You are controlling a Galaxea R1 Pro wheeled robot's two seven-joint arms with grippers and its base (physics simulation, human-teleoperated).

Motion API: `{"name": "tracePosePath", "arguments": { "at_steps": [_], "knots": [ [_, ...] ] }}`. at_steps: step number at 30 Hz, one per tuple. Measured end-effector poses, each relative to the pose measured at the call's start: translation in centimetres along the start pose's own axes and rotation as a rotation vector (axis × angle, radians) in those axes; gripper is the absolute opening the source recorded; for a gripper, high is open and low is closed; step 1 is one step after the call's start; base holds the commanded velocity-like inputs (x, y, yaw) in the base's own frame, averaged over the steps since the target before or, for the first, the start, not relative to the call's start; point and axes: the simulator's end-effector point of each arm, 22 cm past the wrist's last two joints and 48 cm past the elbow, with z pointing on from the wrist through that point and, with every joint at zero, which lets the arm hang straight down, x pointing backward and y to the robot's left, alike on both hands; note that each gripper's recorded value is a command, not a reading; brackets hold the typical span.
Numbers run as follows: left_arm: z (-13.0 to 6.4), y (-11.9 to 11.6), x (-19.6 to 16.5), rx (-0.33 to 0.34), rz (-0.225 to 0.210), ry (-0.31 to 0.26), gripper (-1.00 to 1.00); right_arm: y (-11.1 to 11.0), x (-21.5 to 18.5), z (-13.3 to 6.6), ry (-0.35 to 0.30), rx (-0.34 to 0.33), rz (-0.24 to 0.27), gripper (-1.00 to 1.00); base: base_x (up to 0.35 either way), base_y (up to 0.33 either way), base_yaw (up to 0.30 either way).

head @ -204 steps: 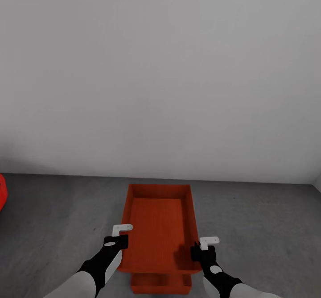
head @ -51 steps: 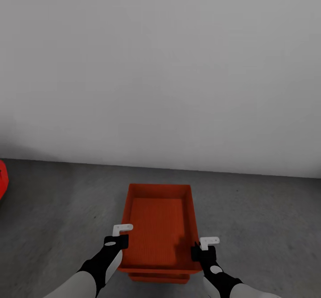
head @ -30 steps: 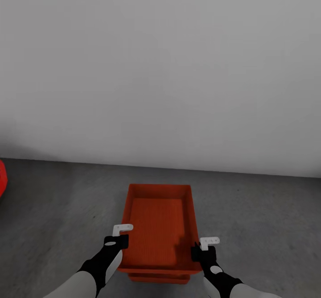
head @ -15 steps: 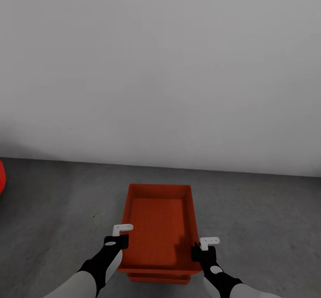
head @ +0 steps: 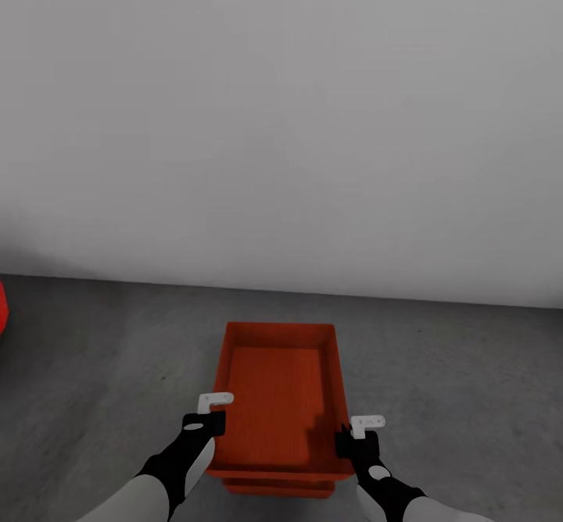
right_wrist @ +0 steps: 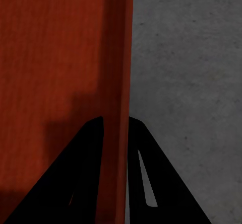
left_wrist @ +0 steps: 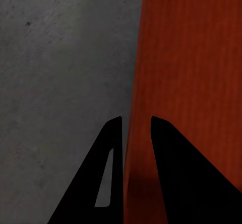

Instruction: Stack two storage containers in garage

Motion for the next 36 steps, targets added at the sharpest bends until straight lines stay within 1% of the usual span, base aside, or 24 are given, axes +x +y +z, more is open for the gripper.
{"name": "tracePosePath", "arguments": {
  "at_steps": [11,20,36],
  "knots": [
    [1.4,-0.2,0.7,0.0,-0.001,0.0,-1.0,0.0,1.0,1.2,0.0,0.0,0.0,-1.0,0.0,0.0,-0.002],
    [2.6,-0.3,1.4,0.0,0.0,-0.002,-1.0,0.1,1.8,2.2,-0.002,0.001,0.0,-1.0,0.0,0.0,-0.075],
    [4.7,-0.5,2.6,0.0,-0.001,-0.002,-1.0,0.1,3.5,4.1,-0.002,0.0,0.0,-1.0,0.0,0.0,-0.003]
  ]
}}
